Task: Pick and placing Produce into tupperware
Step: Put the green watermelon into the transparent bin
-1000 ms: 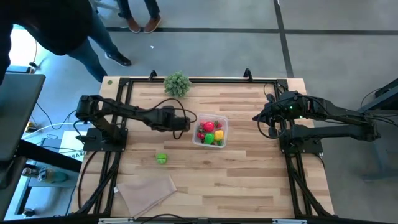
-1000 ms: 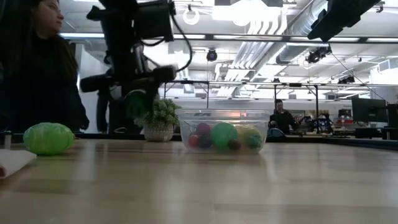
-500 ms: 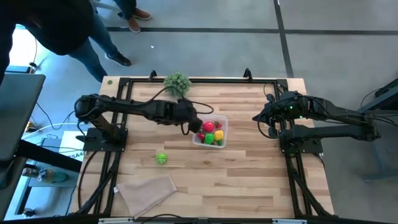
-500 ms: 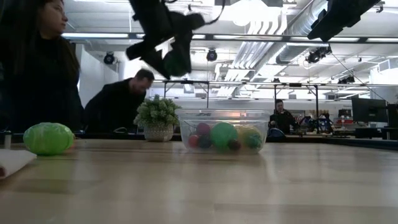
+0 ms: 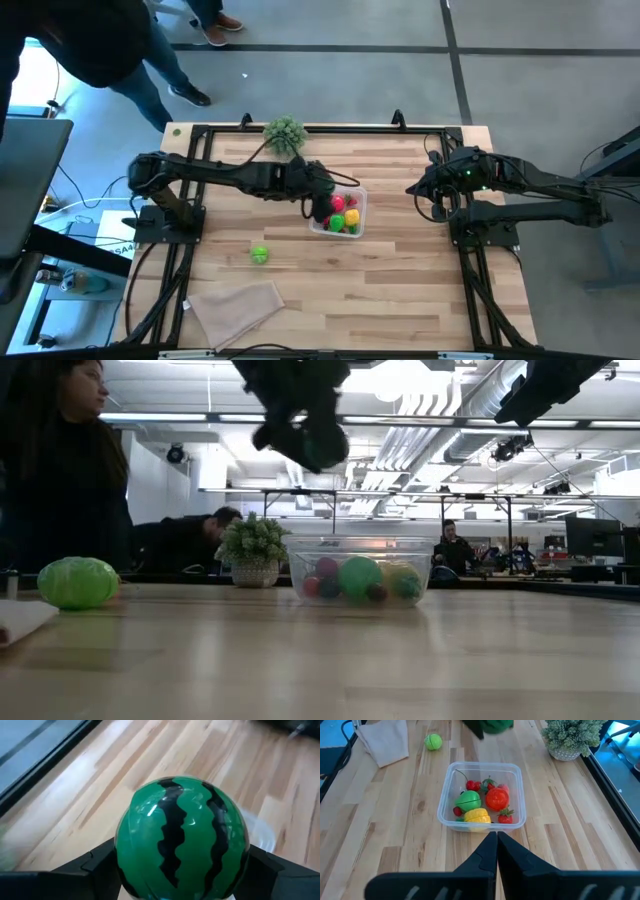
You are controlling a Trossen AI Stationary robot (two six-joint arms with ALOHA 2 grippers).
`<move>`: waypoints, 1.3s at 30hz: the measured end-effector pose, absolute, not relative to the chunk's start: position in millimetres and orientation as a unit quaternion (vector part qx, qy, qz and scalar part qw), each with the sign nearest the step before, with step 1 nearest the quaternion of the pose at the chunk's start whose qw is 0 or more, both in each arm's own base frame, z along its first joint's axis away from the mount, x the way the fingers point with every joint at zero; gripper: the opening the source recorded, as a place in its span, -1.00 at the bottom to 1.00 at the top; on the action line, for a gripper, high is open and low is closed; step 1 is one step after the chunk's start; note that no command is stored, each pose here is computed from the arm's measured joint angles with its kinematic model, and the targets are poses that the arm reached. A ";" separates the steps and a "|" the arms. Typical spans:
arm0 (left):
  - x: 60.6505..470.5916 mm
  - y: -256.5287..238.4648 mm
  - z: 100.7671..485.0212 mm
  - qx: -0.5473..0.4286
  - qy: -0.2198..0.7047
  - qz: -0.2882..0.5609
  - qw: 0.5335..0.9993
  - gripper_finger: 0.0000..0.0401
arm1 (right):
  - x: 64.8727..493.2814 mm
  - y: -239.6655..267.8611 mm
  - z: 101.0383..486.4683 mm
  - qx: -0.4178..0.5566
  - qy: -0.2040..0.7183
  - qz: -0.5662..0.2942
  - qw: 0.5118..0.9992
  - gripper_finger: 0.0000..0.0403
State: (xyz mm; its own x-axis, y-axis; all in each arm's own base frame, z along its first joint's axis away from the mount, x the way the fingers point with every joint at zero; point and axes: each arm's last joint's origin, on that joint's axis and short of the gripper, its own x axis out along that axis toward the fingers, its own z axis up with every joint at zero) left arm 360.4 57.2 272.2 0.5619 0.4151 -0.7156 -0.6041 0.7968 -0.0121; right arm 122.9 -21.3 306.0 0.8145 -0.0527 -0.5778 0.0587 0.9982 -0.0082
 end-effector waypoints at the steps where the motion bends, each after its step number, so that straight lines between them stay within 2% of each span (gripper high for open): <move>1: 365.7 57.7 267.7 -0.130 0.363 0.286 0.877 0.38 | 122.9 -21.3 305.9 0.005 0.303 -0.029 0.952 -0.99; 17: 394.2 58.0 200.4 -0.133 0.444 0.233 0.855 0.38 | 123.0 -21.3 306.0 0.005 0.303 -0.029 0.952 -0.99; 39: 396.6 57.1 178.0 -0.115 0.490 0.204 0.840 0.38 | 123.0 -21.3 305.9 0.005 0.303 -0.029 0.952 -0.99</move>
State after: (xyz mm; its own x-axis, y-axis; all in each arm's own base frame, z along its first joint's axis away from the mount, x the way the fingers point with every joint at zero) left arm 396.6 57.1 178.0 0.4361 0.2301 -0.8700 -0.4558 0.8901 0.0070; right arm 123.0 -21.3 305.9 0.8143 -0.0525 -0.5781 0.0586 0.9982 -0.0081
